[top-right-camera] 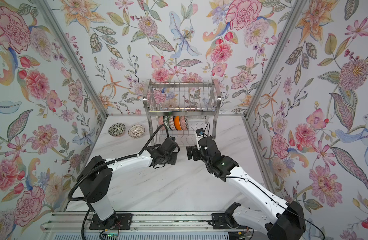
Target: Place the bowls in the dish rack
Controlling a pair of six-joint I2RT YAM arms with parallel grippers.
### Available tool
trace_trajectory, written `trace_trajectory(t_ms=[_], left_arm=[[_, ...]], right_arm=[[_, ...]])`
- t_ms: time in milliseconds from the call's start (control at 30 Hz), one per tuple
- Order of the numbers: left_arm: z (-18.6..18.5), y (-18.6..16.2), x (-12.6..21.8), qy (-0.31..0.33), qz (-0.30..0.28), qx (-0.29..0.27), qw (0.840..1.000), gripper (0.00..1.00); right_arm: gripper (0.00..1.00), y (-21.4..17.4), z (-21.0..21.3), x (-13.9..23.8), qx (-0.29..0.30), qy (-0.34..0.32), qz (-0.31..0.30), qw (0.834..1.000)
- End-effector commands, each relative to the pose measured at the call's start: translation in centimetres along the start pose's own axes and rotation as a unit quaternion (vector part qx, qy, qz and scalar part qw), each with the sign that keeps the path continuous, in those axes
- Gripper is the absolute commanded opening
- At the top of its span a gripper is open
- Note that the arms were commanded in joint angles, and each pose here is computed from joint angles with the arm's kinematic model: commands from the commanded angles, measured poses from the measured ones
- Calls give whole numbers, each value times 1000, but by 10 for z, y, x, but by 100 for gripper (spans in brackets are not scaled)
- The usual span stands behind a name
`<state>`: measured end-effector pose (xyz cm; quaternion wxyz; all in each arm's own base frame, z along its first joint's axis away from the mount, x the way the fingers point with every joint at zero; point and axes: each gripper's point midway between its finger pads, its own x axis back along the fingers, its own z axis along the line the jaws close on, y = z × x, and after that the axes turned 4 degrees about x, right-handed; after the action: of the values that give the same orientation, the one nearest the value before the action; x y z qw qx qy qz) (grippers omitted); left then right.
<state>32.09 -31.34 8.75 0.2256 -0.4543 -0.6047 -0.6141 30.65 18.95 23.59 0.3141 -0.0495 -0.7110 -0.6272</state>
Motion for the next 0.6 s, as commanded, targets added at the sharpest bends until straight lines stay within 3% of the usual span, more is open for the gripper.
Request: trace_trajectory(t_ms=[0,133,400,467,567], left_arm=[[-14,5,-4,-3,-4,-18,1000,0],[-23,-1,-11,-6,1,-30,1000,10],[-26,-1,-13,-12,0,-36,999,17],[-27,2,-10,-16,-5,-38,999,22],[-30,5,-7,-22,-9,-44,999,36]], right_arm=[[99,-4,-4,2,-4,0,6,1000],[99,-3,-18,-1,-20,-12,6,1000],[99,-4,-21,-1,-33,-8,6,999],[99,-5,-20,-1,-34,-6,6,999],[99,-6,-20,-3,-38,-4,8,999]])
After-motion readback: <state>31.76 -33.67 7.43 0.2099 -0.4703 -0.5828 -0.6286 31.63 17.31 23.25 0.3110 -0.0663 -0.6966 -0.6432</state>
